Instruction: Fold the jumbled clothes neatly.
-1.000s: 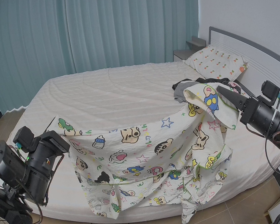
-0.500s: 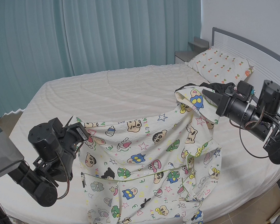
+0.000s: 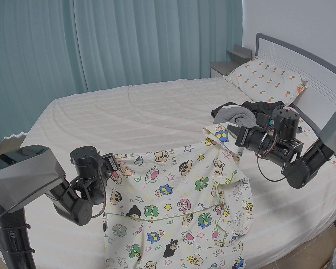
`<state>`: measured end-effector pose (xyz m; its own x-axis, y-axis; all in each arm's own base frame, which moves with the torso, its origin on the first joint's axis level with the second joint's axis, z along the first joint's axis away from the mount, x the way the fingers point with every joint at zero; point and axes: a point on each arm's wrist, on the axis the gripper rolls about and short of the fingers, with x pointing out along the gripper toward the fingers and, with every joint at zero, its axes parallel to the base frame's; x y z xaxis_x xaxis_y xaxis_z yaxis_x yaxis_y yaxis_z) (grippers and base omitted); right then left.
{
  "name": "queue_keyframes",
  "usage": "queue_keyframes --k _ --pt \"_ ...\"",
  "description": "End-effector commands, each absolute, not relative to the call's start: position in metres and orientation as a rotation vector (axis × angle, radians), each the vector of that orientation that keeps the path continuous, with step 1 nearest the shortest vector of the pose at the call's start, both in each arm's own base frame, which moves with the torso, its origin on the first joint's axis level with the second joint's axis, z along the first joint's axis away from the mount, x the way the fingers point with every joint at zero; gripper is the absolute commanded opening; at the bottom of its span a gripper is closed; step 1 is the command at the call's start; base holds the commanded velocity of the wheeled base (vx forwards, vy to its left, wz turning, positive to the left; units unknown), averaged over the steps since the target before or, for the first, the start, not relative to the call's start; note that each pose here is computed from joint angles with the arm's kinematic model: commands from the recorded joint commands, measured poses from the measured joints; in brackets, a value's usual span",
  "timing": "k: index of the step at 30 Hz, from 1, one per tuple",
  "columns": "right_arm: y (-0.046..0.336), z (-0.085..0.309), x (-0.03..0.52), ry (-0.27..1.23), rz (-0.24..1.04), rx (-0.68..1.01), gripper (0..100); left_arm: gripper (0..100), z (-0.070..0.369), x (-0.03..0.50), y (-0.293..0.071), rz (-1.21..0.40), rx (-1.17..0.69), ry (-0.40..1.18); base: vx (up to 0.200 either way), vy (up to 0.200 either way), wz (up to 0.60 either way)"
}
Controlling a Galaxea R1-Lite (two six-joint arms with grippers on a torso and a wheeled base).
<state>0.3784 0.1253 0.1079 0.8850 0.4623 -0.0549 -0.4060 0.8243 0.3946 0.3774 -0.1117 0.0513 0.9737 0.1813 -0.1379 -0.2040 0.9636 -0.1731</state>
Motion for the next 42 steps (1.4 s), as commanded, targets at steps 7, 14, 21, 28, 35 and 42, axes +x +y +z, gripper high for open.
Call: queue_keyframes --k 7,14,21,28,35,42 --pt "0.127 0.022 0.442 0.319 0.394 0.436 100 0 -0.032 0.443 -0.108 0.266 -0.184 0.216 0.0 0.0 0.0" --pt "0.129 0.003 0.479 0.33 0.356 0.542 100 100 -0.05 0.475 -0.094 0.309 -0.207 0.187 0.0 0.0 0.0" --pt "0.126 -0.001 0.511 0.272 0.24 0.695 100 100 -0.061 0.483 -0.08 0.341 -0.212 0.183 0.0 0.0 0.0" --pt "0.121 0.004 0.519 0.375 0.157 0.832 100 100 -0.061 0.484 -0.078 0.347 -0.217 0.179 0.0 0.0 0.0" --pt "0.099 0.014 0.526 0.356 0.077 0.85 100 100 -0.051 0.481 -0.076 0.352 -0.245 0.169 0.0 0.0 0.0" --pt "0.053 0.023 0.498 0.443 -0.01 0.769 100 100 0.003 0.446 -0.069 0.357 -0.349 0.166 0.0 0.0 0.0"
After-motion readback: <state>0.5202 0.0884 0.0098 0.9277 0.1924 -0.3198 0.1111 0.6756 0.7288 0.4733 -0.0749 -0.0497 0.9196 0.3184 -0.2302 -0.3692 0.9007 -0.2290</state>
